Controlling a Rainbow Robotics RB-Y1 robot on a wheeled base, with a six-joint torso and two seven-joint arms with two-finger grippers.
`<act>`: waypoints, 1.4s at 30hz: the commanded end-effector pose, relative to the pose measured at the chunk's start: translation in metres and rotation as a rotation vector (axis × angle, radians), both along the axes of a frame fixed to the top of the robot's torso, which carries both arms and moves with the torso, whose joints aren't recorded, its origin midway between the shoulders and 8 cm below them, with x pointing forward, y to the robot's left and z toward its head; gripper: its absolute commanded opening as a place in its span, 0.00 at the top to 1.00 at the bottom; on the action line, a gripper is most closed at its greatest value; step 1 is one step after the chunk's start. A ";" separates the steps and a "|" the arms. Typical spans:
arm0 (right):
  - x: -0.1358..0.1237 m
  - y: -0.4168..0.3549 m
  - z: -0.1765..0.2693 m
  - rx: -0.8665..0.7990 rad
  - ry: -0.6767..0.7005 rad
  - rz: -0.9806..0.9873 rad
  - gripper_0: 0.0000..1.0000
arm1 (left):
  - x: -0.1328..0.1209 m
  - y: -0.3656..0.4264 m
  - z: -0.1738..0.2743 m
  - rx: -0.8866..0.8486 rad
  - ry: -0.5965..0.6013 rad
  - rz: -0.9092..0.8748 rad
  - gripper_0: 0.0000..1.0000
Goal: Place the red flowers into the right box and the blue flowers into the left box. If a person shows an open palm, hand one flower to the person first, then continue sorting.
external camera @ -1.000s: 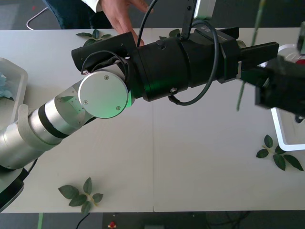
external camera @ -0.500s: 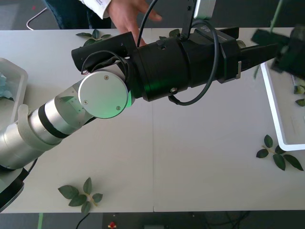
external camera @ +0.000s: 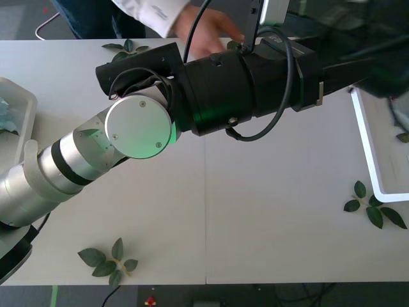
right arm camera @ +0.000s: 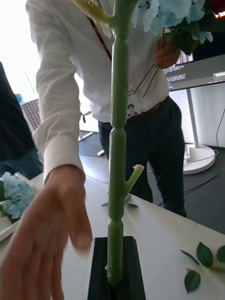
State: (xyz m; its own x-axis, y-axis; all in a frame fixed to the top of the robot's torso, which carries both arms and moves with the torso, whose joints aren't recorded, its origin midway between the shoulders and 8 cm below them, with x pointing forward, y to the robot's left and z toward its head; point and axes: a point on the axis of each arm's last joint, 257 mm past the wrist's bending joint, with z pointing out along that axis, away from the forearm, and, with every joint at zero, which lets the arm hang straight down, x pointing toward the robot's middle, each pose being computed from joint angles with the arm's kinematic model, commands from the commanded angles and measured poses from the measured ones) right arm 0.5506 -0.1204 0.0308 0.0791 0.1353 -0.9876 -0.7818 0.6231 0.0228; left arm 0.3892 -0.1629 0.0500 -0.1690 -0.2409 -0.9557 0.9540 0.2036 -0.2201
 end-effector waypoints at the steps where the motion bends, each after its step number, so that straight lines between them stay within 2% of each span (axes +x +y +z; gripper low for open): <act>1: 0.014 0.049 0.017 -0.009 -0.064 0.014 1.00 | -0.004 -0.001 0.016 0.007 -0.057 -0.007 0.00; 11: 0.044 0.096 0.014 0.013 -0.050 -0.010 1.00 | -0.004 -0.001 0.016 0.007 -0.057 -0.007 0.00; 20: 0.047 0.104 0.012 0.019 -0.039 -0.010 0.99 | -0.004 -0.001 0.016 0.007 -0.057 -0.007 0.00; 21: 0.047 0.105 0.010 0.018 -0.037 -0.010 0.78 | -0.004 -0.001 0.016 0.007 -0.057 -0.007 0.00; 22: 0.047 0.105 0.009 0.017 -0.037 -0.012 0.62 | -0.004 -0.001 0.016 0.007 -0.057 -0.007 0.00; 23: 0.047 0.105 0.009 0.018 -0.036 -0.015 0.34 | -0.004 -0.001 0.016 0.007 -0.057 -0.007 0.00; 24: 0.047 0.106 0.009 0.018 -0.037 -0.015 0.14 | -0.004 -0.001 0.016 0.007 -0.057 -0.007 0.00; 25: 0.047 0.106 0.008 0.017 -0.036 -0.014 0.04 | -0.004 -0.001 0.016 0.007 -0.057 -0.007 0.00; 26: 0.048 0.106 0.008 0.019 -0.035 -0.017 0.00 | -0.004 -0.001 0.016 0.007 -0.057 -0.007 0.00; 40: 0.046 0.107 0.006 0.016 -0.031 -0.009 0.00 | -0.004 -0.001 0.016 0.007 -0.057 -0.007 0.00; 42: 0.047 0.100 0.008 0.026 -0.023 -0.011 0.00 | -0.002 -0.001 -0.003 0.024 -0.026 -0.004 0.00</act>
State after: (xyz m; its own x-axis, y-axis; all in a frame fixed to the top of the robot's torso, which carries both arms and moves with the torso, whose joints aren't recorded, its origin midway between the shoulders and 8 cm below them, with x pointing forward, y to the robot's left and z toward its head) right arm 0.6050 -0.0382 0.0113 0.0477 0.1621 -0.9856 -0.7499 0.6576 0.0719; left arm 0.3898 -0.1631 0.0481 -0.1709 -0.2380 -0.9561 0.9534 0.2051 -0.2214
